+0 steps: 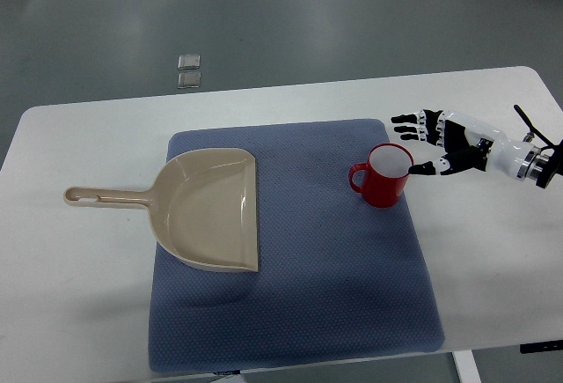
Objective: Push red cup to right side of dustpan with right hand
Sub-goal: 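Place the right hand against the red mug's side farthest from the dustpan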
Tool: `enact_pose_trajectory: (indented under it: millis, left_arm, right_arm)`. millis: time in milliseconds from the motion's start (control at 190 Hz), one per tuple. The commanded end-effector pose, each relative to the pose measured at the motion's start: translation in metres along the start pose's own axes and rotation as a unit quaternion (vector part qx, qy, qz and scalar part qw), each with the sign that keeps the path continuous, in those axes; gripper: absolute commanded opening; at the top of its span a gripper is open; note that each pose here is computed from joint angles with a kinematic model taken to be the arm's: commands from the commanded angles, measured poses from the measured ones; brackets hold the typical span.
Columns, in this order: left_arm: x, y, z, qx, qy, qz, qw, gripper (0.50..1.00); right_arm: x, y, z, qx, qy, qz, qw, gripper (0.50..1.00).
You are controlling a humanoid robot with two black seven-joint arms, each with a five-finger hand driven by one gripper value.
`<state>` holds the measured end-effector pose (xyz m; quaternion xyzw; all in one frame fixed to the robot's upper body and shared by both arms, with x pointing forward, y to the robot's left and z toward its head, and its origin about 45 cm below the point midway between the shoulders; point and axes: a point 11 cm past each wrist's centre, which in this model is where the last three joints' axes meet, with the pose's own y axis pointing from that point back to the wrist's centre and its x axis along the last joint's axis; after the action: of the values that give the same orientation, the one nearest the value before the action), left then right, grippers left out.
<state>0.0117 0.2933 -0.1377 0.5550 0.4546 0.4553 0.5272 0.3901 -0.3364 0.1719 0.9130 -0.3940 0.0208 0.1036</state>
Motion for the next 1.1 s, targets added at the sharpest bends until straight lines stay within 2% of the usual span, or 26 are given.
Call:
enact_pose_trajectory:
  millis: [0, 562, 1093]
  left_arm:
    - [0.000, 0.000, 0.000, 0.000, 0.000, 0.000, 1.000, 1.000]
    - [0.000, 0.000, 0.000, 0.000, 0.000, 0.000, 1.000, 1.000]
    - [0.000, 0.000, -0.001, 0.001, 0.000, 0.000, 1.000, 1.000]
  right_arm:
    - [-0.003, 0.000, 0.004, -0.005, -0.002, -0.004, 1.000, 0.932]
    - [-0.015, 0.002, 0.021, -0.014, -0.018, -0.004, 1.000, 0.934]
    - [-0.036, -0.015, 0.043, -0.018, -0.037, 0.011, 0.999, 0.934]
